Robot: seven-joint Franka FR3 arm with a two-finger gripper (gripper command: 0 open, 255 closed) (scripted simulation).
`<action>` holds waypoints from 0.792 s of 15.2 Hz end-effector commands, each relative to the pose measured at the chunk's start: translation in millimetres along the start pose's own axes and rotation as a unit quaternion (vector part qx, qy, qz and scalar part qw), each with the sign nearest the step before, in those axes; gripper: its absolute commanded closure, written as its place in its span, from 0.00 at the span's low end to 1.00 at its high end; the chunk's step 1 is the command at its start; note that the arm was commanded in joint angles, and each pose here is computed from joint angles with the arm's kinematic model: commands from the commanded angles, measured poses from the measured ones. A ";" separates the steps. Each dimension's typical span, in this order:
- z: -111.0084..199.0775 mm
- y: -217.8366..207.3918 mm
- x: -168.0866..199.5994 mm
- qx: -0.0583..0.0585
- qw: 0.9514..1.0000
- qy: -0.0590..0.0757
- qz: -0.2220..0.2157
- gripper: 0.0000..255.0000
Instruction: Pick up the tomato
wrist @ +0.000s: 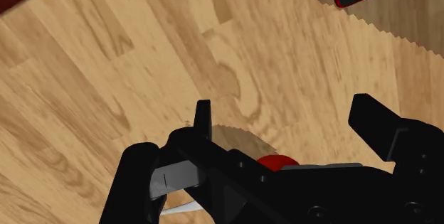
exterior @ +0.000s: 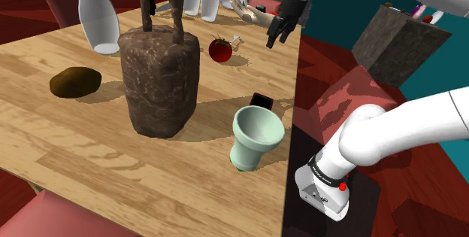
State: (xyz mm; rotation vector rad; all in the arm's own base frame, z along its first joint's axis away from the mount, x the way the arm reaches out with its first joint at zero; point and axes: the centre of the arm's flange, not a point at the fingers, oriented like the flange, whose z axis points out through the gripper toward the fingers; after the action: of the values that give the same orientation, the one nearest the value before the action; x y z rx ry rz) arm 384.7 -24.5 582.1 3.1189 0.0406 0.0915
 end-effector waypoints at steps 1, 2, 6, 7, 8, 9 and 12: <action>6.6 -3.4 25.4 0.001 1.000 0.003 -0.004 0.00; 9.0 -4.8 37.8 0.002 1.000 0.004 -0.005 0.00; 18.5 -10.8 87.8 0.004 1.000 0.009 -0.012 0.00; 20.8 -12.4 100.3 0.005 1.000 0.010 -0.014 0.00; 23.1 -14.0 112.8 0.005 1.000 0.012 -0.016 0.00; 25.3 -15.7 125.3 0.006 1.000 0.013 -0.017 0.00; 31.8 -21.1 162.8 0.008 1.000 0.016 -0.023 0.00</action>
State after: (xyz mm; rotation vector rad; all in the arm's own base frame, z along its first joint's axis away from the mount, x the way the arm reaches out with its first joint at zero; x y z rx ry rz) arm 538.0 -5.4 561.8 3.1290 0.1068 0.1387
